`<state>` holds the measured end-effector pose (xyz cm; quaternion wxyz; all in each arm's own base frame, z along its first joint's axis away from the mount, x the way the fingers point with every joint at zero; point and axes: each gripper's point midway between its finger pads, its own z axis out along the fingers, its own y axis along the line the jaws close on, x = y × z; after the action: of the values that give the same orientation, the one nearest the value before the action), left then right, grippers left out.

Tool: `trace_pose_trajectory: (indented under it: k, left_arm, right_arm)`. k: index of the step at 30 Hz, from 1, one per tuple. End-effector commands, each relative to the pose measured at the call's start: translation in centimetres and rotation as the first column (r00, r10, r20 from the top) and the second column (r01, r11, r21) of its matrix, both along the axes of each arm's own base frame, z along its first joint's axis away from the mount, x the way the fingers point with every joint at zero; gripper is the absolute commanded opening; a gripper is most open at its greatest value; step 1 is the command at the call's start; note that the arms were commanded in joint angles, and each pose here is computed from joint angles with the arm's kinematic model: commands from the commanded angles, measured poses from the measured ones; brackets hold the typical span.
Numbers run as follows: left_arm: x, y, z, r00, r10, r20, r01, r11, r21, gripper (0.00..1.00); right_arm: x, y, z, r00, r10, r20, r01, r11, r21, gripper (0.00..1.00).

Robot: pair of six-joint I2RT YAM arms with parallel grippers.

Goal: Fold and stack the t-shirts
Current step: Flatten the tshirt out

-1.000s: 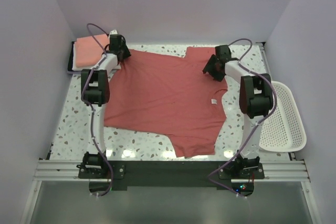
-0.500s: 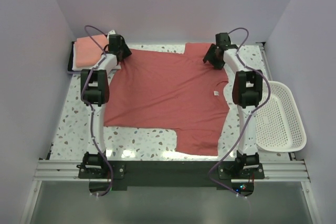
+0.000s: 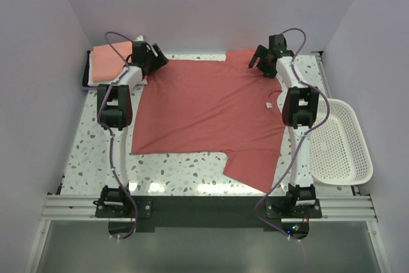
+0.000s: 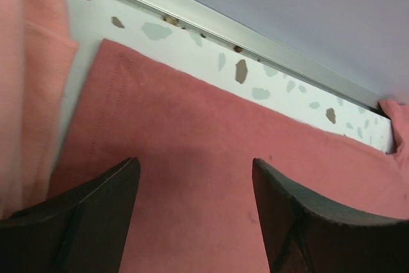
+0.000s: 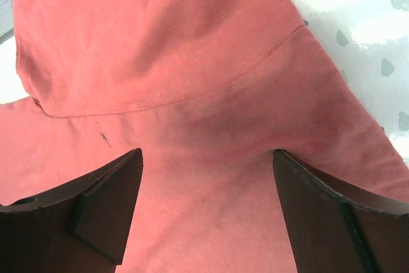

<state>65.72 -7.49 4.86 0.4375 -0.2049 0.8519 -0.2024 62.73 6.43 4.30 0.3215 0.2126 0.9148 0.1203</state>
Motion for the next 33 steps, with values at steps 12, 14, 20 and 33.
trace_pose_trajectory:
  k: [12, 14, 20, 33]
  left_arm:
    - [-9.4, -3.4, 17.7, 0.968, -0.017, 0.252, 0.045, 0.993, -0.107, 0.70]
    - [-13.5, -3.0, 17.4, 0.975, 0.033, 0.221, -0.006, 0.992, -0.123, 0.68]
    - [-25.0, -1.2, 14.0, 0.975, 0.181, 0.130, -0.170, 0.981, -0.091, 0.67]
    - [-40.0, 6.9, 6.3, 0.889, 0.457, 0.020, -0.456, 0.886, 0.084, 0.66]
  right_arm:
    - [-10.3, 1.2, 15.2, 0.991, -0.011, 0.134, 0.007, 1.000, 0.029, 0.88]
    - [-13.0, 2.1, 15.6, 0.992, 0.002, 0.130, -0.006, 0.999, 0.033, 0.85]
    - [-26.0, 2.4, 12.7, 0.998, -0.010, 0.062, 0.005, 0.998, 0.068, 0.81]
    - [-43.7, -1.0, 4.5, 0.993, -0.091, -0.075, 0.095, 0.994, 0.048, 0.78]
